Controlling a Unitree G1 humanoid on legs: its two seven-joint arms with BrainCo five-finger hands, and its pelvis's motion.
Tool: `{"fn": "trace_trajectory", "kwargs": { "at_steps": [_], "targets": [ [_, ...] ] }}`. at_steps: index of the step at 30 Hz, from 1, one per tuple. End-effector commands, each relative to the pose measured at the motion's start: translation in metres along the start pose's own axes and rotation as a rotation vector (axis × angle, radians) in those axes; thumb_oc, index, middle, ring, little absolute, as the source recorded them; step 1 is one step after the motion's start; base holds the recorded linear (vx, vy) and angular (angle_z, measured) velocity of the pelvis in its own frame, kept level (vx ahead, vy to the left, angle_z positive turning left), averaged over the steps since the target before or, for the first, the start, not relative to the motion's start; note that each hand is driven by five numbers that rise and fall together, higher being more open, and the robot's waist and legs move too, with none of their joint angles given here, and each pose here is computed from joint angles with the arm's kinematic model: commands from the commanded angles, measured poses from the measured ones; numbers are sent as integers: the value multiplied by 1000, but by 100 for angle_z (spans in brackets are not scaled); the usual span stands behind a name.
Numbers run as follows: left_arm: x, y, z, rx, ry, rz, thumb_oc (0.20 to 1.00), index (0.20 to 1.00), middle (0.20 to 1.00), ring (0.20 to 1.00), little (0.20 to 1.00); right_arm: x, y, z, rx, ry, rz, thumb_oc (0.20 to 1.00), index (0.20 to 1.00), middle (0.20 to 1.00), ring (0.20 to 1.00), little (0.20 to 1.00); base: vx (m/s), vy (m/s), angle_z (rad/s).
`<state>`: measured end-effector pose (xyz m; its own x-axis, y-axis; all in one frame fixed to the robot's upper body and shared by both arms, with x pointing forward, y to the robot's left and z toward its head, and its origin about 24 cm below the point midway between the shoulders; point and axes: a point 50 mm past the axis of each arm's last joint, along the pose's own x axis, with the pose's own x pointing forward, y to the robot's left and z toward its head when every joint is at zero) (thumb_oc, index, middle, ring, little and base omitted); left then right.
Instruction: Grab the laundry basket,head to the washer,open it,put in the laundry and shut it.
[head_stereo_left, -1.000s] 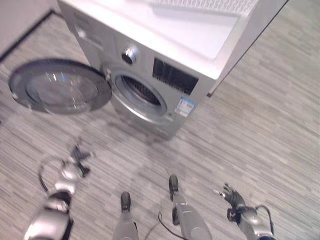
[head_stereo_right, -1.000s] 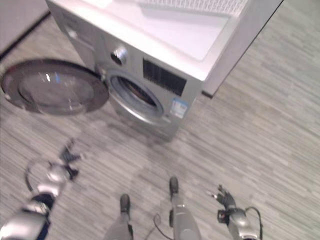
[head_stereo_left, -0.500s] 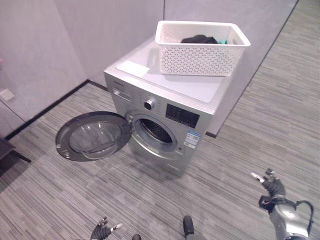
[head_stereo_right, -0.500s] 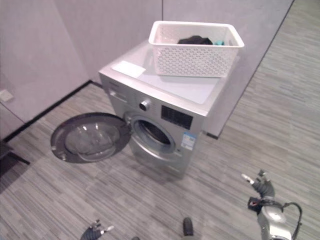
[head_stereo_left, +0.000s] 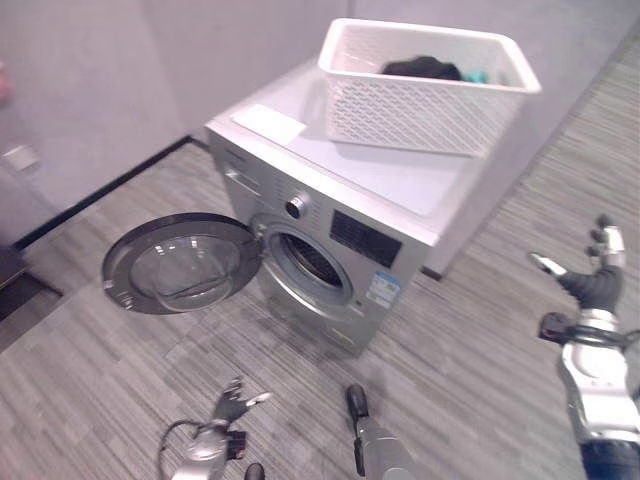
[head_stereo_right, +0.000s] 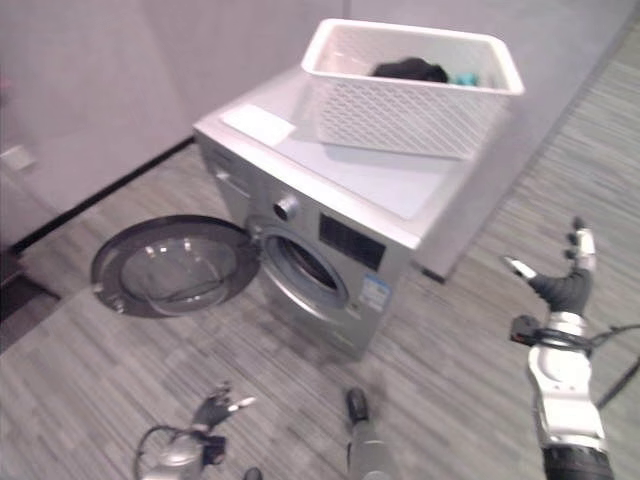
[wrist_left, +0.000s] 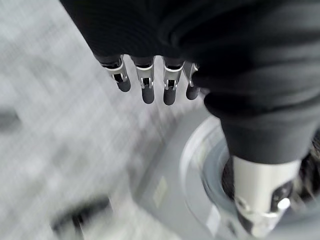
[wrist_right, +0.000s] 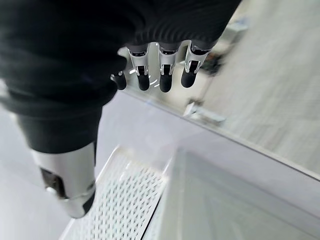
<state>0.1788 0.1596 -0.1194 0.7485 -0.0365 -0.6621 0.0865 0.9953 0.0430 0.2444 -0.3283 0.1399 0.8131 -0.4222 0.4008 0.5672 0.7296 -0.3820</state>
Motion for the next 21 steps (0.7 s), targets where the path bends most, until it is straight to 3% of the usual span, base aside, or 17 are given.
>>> {"fn": "trace_trajectory", "kwargs": {
  "at_steps": [1,10,15,21],
  "targets": [
    [-2,12,-1,71,-13,1,1000,1000,1000,1000,1000,26,-21,50,-38,-266,-61,1000,1000,1000,1000,1000,179,-263,44],
    [-1,8,1,115,-6,-47,1000,1000,1000,1000,1000,39,-17,100,-94,-481,1,1000,1000,1000,1000,1000,120,-194,27],
    [-3,12,-1,148,-3,-42,1000,1000,1000,1000,1000,46,-20,128,-137,-597,-23,1000,1000,1000,1000,1000,167,99,22],
    [-7,11,-5,175,-7,-77,1000,1000,1000,1000,1000,76,-19,149,-306,-602,5,1000,1000,1000,1000,1000,129,198,-58]
  ]
}}
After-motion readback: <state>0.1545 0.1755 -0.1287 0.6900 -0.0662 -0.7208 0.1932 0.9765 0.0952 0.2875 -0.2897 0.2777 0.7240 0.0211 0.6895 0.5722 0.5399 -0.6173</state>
